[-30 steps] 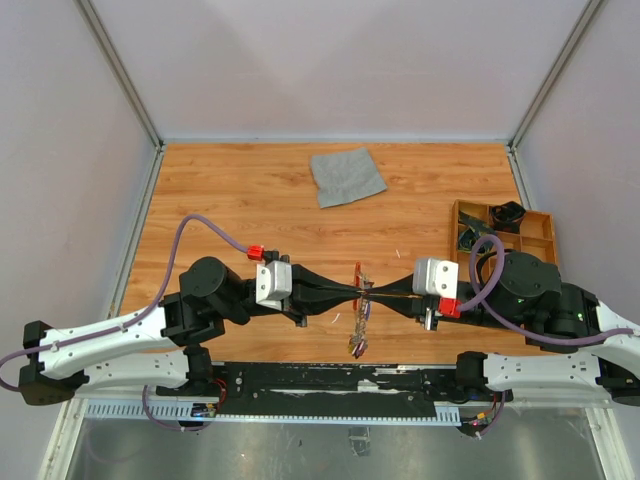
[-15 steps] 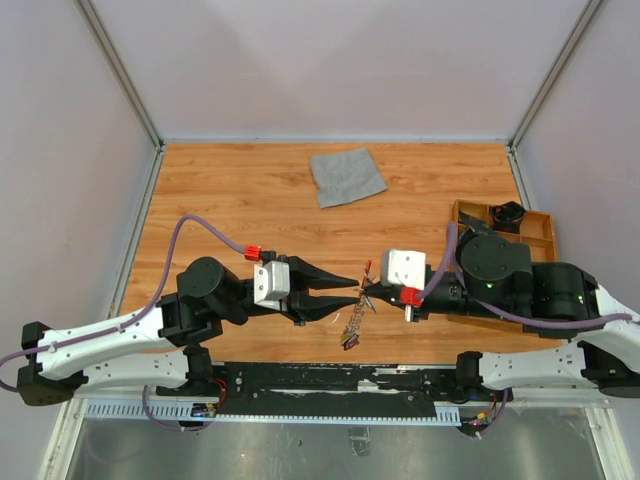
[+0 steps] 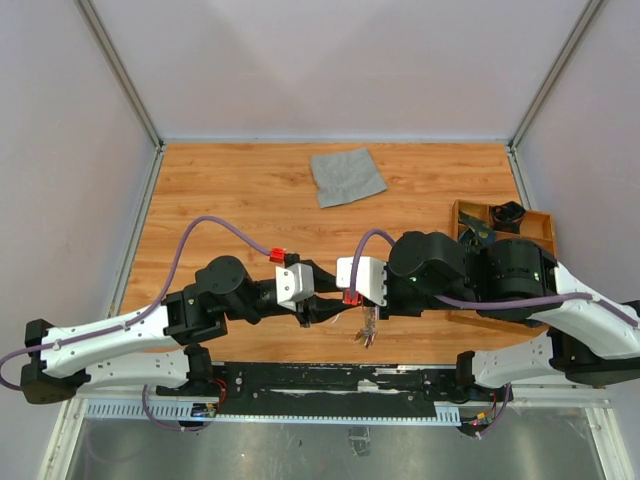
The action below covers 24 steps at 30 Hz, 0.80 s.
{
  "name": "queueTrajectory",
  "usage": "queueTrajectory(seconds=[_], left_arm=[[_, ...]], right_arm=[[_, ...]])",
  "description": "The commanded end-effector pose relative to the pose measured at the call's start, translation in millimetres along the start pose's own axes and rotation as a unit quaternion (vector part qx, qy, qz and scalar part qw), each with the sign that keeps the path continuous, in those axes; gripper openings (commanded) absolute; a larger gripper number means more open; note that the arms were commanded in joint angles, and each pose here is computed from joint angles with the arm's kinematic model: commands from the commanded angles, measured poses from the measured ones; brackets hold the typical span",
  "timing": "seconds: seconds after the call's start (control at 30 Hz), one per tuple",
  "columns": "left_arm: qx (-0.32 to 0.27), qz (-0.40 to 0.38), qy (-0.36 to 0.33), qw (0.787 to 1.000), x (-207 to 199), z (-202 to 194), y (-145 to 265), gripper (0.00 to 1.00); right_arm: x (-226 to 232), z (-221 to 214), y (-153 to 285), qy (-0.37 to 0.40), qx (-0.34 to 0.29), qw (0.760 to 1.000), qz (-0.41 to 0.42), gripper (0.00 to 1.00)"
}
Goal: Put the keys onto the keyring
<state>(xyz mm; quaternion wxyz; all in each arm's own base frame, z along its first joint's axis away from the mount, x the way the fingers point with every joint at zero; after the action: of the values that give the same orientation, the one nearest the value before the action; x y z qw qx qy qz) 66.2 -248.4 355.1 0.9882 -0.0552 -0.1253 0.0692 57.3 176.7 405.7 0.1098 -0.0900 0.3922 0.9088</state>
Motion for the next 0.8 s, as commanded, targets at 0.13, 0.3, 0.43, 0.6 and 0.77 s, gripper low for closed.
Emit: queueTrajectory(seconds=[0.13,0.3,0.43,0.6,0.77], left_arm=[[0.023,-0.01,-0.005,1.0,-1,-5,-7,0.34],[0.024,-0.015,-0.009,1.0,-1,-7,-12,0.33],[0.025,-0.013,-0.011,1.0,0,-7,-14,0.33],[0.022,0.0,-0.012,1.0,2,-6,-11,0.32],[0.019,0.004,-0.012,1.0,2,-5,-11,0.32]], right_arm=[[-2,1,11,0.006,0.016,1.0,-0.008,0.01],[-1,3,7,0.005,0.014,1.0,-0.007,0.01],[-1,4,5,0.007,0.012,1.0,-0.004,0.01],[1,3,1,0.011,0.016,1.0,0.007,0.01],[2,4,-1,0.014,0.014,1.0,0.013,0.01]])
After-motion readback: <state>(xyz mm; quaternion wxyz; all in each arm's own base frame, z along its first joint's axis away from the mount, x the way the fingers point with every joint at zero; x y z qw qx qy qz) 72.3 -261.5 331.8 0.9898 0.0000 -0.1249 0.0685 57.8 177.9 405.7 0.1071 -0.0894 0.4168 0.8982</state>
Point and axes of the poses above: each gripper's point midway between its finger pads, its own y axis back along the fingers, its own x axis along the line the jaws close on, z = x × y, the point moved 9 cm from there along y, back along the fingers, and after that the axes turned 7 degrees about -y, right-handed, at the moved point
